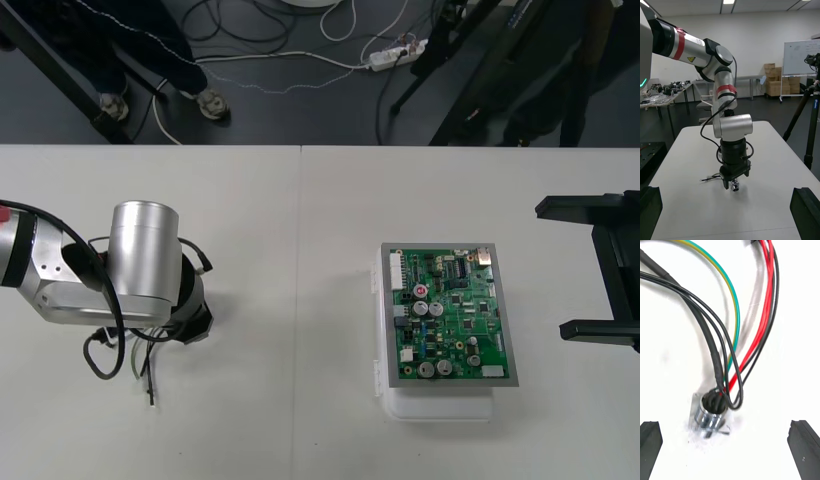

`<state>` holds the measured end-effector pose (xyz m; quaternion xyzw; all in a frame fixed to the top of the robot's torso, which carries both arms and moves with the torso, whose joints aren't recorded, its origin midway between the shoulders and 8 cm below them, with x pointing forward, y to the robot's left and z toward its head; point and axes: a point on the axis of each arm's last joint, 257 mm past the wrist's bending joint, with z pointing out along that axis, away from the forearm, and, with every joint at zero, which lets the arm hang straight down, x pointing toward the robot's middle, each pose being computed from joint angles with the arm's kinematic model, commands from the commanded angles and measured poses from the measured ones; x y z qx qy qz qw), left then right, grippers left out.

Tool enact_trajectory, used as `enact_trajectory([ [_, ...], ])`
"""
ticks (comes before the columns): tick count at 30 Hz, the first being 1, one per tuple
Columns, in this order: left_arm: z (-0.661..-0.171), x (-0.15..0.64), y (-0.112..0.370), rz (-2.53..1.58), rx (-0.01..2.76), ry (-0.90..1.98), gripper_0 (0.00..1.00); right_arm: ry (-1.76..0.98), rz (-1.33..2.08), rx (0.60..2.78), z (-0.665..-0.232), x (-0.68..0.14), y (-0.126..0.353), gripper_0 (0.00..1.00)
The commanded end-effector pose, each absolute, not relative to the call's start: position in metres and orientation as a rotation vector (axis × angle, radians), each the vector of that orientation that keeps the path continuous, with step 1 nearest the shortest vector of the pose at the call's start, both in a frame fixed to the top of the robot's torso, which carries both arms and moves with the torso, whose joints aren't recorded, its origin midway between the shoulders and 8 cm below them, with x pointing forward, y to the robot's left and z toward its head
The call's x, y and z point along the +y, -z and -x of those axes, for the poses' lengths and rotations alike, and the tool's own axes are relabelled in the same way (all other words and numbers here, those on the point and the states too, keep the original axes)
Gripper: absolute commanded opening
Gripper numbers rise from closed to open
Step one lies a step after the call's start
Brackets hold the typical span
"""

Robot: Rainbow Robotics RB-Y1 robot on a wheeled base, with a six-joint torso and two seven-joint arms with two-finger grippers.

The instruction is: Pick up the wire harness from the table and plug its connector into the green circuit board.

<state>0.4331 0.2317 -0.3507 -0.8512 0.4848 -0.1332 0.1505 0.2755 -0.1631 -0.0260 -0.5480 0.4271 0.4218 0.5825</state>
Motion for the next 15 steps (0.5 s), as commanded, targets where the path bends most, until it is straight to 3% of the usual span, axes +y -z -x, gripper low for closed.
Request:
enact_trajectory([
  [1,-0.43,0.218,0.367,2.363,1.579,0.397,0.99,-1.012,1.293,0.962,-0.267,-0.156,0.021,1.0],
  [15,-0.435,0.216,0.382,2.37,1.575,0.409,0.98,-1.012,1.293,0.962,-0.267,-0.156,0.021,1.0],
])
